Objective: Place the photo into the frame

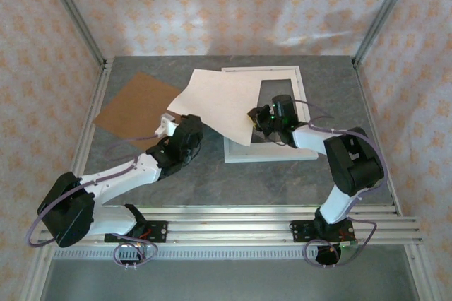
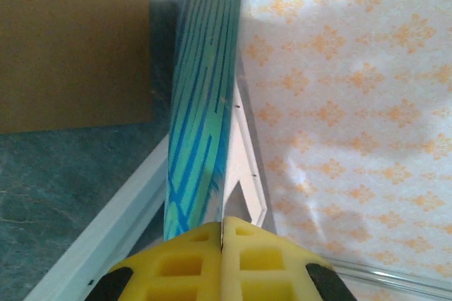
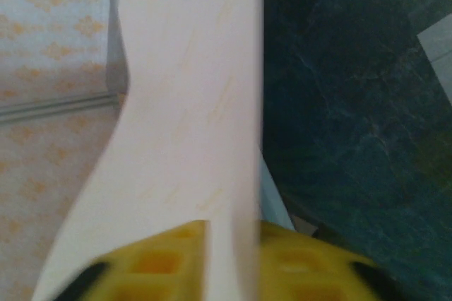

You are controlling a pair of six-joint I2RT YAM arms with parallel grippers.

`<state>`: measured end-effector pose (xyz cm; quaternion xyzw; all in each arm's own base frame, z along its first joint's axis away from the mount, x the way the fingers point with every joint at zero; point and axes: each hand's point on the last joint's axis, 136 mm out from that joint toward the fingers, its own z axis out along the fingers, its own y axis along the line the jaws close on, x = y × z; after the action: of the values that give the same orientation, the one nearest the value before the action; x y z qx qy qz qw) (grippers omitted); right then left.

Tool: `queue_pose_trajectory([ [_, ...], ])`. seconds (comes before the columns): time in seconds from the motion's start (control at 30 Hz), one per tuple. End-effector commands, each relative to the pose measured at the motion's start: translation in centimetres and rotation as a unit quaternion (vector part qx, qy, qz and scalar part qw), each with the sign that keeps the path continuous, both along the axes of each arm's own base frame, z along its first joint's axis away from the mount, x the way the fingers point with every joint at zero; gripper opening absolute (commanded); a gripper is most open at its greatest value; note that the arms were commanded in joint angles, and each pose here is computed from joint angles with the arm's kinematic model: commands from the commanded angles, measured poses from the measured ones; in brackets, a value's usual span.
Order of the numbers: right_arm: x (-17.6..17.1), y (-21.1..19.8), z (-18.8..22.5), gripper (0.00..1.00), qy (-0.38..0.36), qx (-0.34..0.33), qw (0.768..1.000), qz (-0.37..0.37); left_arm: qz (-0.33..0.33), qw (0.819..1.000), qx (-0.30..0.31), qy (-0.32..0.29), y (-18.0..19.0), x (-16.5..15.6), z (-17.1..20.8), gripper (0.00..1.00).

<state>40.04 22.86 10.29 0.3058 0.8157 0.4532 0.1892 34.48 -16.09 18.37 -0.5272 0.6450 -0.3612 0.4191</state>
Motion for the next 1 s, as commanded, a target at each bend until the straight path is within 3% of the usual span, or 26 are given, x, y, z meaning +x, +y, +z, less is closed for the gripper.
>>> queue_pose_trajectory([
  [0.0,1.9,-0.1,1.8,0.09,-0.036,-0.024,0.999,0.007,0.0,1.0,0.004,0.005,0.7,0.1,-0.2,0.07],
  [0.03,2.1,-0.2,2.1,0.05,-0.04,-0.036,0.998,0.012,-0.005,1.0,0.01,0.008,0.7,0.2,-0.3,0.18],
  [0.07,2.3,-0.4,2.2,0.01,-0.043,-0.048,0.998,0.017,-0.01,1.0,0.014,0.013,0.8,0.4,-0.5,0.35],
  [0.1,2.4,-0.6,2.4,0.0,-0.046,-0.064,0.997,0.025,-0.014,1.0,0.017,0.021,1.1,0.5,-0.8,0.62],
  [0.13,2.6,-0.8,2.7,0.0,-0.049,-0.08,0.995,0.033,-0.017,0.999,0.022,0.034,1.4,0.5,-1.3,0.81],
  [0.17,2.6,-1.1,2.8,0.0,-0.052,-0.094,0.993,0.04,-0.019,0.998,0.03,0.044,1.8,0.4,-1.8,0.94],
  [0.2,2.6,-1.4,3.0,0.0,-0.055,-0.111,0.991,0.05,-0.022,0.997,0.041,0.054,2.2,0.4,-2.0,1.0],
  [0.43,1.6,-2.9,3.4,0.0,-0.062,-0.239,0.954,0.171,-0.065,0.985,0.114,0.114,5.2,0.7,-4.8,1.0],
  [0.6,1.7,-4.4,2.3,0.0,-0.059,-0.278,0.933,0.222,-0.109,0.973,0.151,0.135,6.4,1.4,-5.7,1.0],
  [0.97,3.1,-9.1,1.9,0.0,-0.051,-0.331,0.921,0.196,-0.219,0.948,0.19,0.128,4.4,4.5,-6.0,1.0],
])
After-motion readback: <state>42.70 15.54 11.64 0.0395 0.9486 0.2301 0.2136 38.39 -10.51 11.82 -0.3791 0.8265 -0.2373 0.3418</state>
